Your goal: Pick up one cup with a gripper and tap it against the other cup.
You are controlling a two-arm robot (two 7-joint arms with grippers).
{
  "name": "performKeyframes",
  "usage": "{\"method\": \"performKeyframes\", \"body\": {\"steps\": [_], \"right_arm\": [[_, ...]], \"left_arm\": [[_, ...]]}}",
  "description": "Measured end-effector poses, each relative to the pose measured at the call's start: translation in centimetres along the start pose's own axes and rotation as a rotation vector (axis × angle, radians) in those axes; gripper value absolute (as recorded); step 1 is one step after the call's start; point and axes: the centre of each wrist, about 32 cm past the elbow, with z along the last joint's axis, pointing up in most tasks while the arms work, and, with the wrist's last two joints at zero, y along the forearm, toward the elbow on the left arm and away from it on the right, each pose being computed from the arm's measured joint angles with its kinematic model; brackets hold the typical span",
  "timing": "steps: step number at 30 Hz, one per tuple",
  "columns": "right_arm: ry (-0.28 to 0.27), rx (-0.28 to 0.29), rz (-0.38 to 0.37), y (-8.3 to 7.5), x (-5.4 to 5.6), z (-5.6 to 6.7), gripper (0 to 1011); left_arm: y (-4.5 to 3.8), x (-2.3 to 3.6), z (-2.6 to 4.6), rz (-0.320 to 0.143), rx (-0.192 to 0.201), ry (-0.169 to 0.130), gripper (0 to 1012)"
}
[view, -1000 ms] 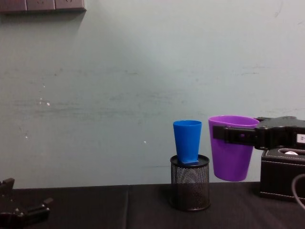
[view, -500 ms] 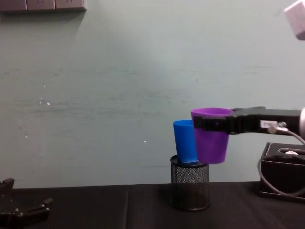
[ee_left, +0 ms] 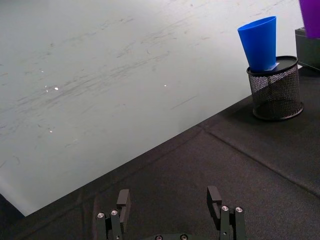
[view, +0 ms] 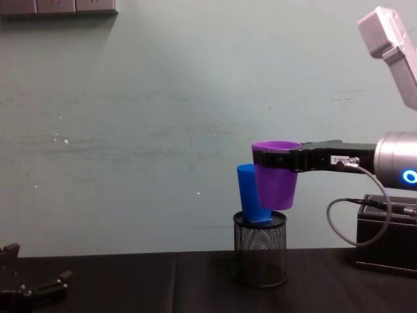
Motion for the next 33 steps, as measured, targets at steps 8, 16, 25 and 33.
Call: {"method": "performKeyframes", "body": {"steps": [8,16,25,33], "right_arm": [[0.009,0.003,-0.002,1.4,0.4,0.0,726],[0.007,0.010,-0.011,2.3,0.7,0.1,726],[0.010,0.012,-0.023,2.9,1.2,0.0,726],[0.009,0.015,-0.022,3.5,1.4,0.1,726]], "left_arm": [[0.00,0.00,0.00,0.000,0.000,0.000,1005],[0.00,0.00,0.00,0.000,0.000,0.000,1004],[0.00,0.00,0.00,0.000,0.000,0.000,1005],[0.00,0.00,0.00,0.000,0.000,0.000,1004]]}}
